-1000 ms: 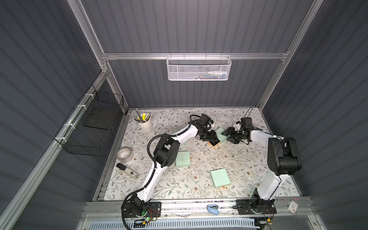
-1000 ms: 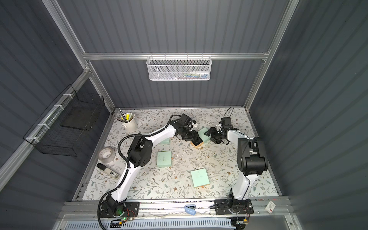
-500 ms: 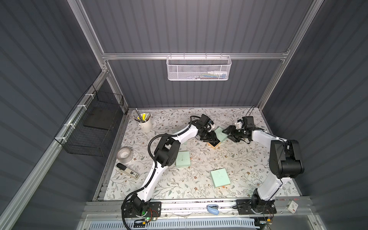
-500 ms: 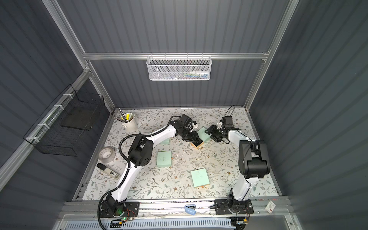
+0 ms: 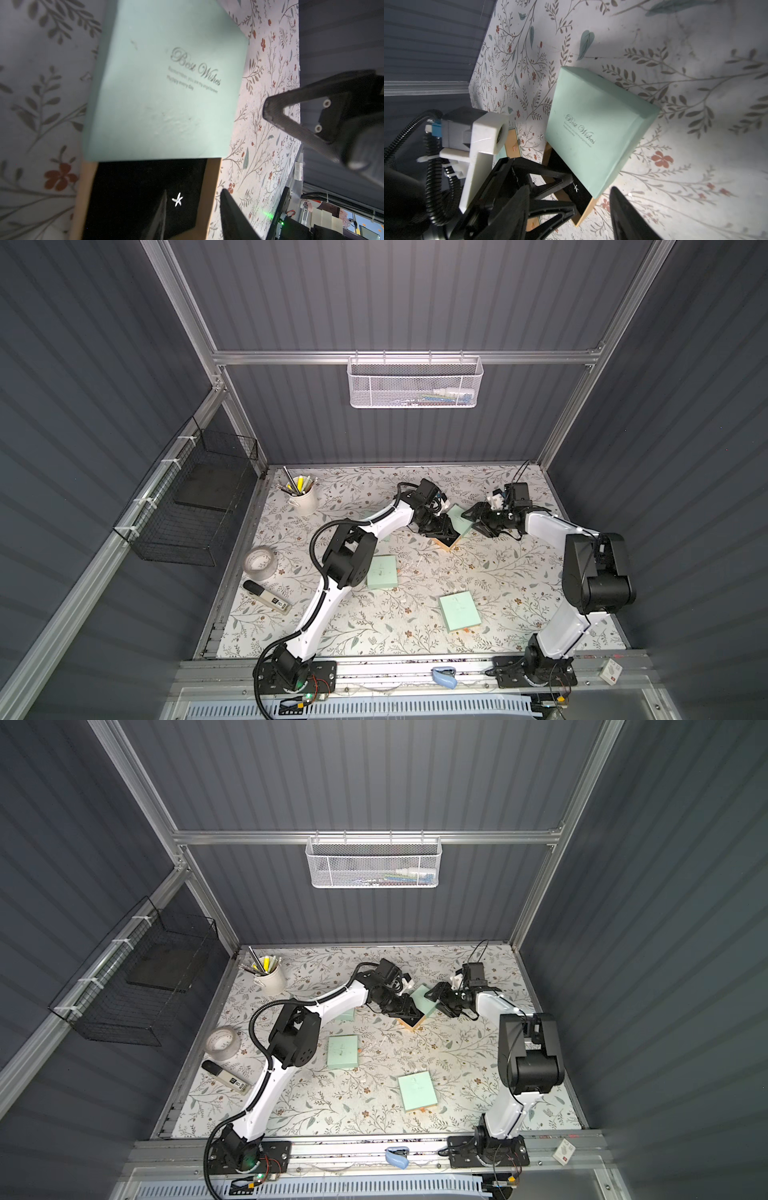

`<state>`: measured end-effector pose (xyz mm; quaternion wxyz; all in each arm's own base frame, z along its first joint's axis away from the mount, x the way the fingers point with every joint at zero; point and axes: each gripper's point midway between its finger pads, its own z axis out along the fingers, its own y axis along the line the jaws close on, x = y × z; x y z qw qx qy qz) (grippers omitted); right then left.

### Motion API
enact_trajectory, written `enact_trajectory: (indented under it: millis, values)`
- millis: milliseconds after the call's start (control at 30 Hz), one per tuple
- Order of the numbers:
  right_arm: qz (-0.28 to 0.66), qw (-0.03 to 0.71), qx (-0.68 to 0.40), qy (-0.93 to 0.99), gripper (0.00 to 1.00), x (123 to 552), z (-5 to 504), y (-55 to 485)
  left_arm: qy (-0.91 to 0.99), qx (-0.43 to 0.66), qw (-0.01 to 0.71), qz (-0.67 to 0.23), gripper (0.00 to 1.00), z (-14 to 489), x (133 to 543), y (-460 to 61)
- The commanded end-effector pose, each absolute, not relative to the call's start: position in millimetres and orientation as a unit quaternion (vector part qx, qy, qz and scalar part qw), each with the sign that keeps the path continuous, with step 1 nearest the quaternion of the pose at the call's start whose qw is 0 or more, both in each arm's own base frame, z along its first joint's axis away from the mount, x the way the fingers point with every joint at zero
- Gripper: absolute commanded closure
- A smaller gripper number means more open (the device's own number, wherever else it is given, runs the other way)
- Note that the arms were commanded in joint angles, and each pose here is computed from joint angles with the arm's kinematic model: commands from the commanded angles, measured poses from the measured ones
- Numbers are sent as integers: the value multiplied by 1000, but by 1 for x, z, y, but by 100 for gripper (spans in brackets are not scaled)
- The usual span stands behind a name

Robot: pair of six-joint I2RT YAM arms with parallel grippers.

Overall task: Take out the earrings from the drawer-style jewelry box
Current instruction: Pick up the earring from the drawer.

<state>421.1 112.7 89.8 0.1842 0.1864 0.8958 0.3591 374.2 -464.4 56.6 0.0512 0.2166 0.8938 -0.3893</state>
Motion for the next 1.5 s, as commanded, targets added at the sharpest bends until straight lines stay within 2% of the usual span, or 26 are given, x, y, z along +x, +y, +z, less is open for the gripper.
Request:
enact_trajectory:
  millis: [0, 367, 600, 1000, 1200, 1467]
  values:
    - [367, 176, 178, 896, 38, 422, 88, 118, 896, 217, 17, -387, 56, 42, 361, -467]
    - [373, 167, 177, 895, 38, 425, 84, 120, 889, 217, 2, -404, 55, 40, 357, -475]
    - [375, 166, 178, 895, 38, 427, 83, 121, 880, 214, 0, -425, 62, 46, 356, -482]
    - [347, 181, 194, 899, 39, 415, 86, 110, 879, 211, -3, -428, 63, 44, 356, -480]
    - [375, 153, 198, 893, 40, 399, 70, 121, 876, 211, -6, -433, 64, 44, 354, -481]
    - [406, 134, 191, 883, 41, 400, 65, 140, 875, 209, -10, -436, 64, 41, 353, -481]
